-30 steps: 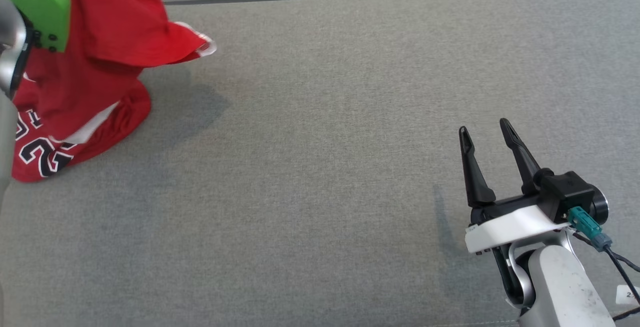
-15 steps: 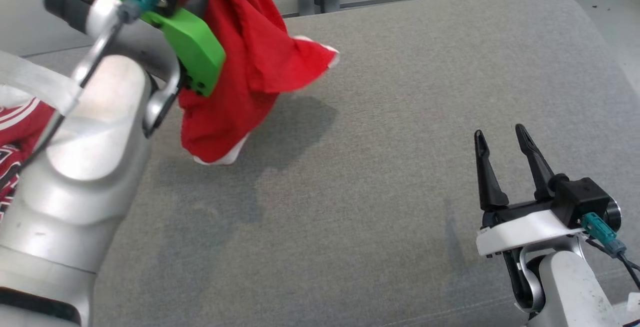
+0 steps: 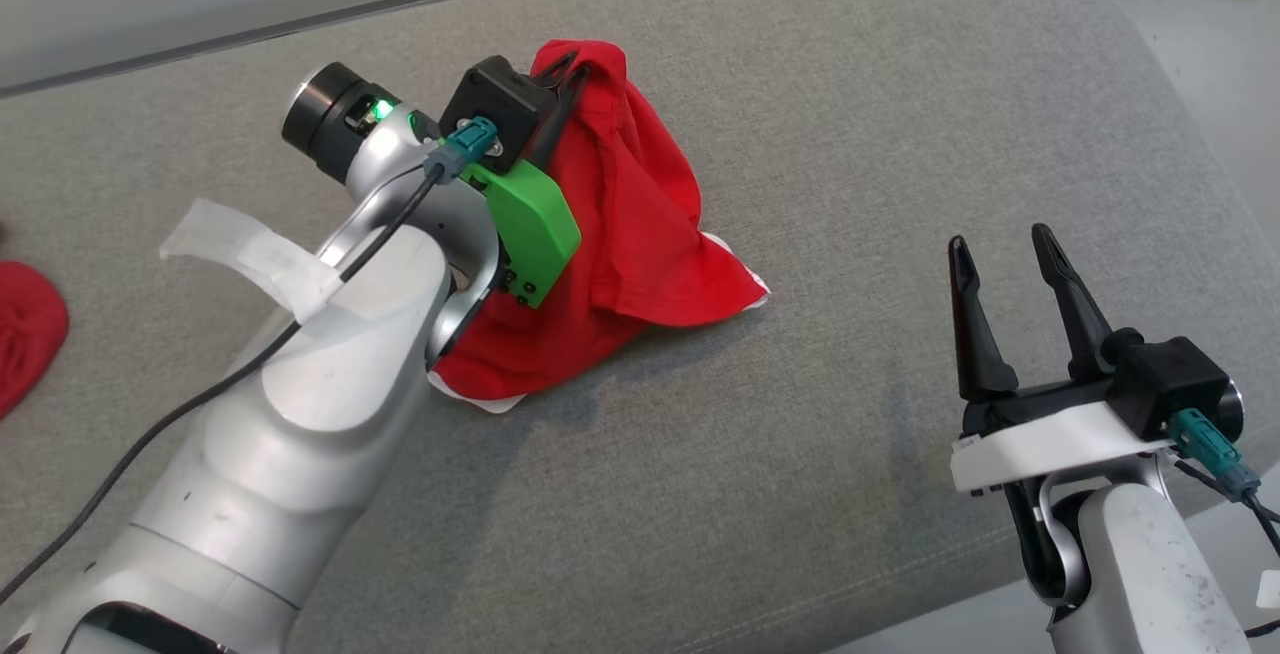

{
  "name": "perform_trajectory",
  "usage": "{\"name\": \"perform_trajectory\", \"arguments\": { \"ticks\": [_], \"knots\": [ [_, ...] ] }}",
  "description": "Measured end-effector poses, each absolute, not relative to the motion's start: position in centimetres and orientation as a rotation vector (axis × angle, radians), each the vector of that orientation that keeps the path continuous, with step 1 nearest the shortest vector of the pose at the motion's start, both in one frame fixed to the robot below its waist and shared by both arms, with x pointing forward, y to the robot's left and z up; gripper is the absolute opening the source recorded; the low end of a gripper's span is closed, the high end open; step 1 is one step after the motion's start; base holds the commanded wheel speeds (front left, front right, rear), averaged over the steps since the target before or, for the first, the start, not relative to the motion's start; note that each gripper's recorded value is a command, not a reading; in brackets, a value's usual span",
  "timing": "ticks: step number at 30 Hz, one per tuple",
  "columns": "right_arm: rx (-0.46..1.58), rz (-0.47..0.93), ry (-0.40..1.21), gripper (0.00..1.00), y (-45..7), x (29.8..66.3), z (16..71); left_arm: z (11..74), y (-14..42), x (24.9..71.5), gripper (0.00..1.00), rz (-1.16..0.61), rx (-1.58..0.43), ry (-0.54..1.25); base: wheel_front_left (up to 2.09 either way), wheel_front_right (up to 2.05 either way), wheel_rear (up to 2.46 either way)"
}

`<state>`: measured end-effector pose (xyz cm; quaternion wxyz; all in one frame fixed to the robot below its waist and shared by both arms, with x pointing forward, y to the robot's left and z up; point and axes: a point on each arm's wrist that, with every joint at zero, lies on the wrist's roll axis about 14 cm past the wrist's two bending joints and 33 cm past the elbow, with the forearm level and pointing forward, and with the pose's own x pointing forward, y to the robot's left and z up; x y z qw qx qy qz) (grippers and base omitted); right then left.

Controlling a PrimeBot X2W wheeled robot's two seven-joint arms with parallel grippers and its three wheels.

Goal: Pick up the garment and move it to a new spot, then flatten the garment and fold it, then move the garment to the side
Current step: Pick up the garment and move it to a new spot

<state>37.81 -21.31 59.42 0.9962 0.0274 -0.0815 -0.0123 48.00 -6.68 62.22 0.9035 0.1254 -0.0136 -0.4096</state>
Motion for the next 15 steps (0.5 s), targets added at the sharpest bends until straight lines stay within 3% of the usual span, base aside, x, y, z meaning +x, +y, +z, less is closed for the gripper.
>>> {"name": "perform_trajectory", "arguments": {
  "ticks": [6,15],
  "knots": [
    [0.044,-0.049,-0.152,1.0,-22.3,38.2,59.1,57.2,-8.3,49.2,0.0,-0.838,0.23,0.055,0.0,0.0,0.0],
    [0.048,-0.082,-0.124,1.0,-23.4,37.7,58.3,55.7,-9.5,51.9,0.0,-0.821,0.263,0.013,0.0,0.0,0.0]
  ]
}}
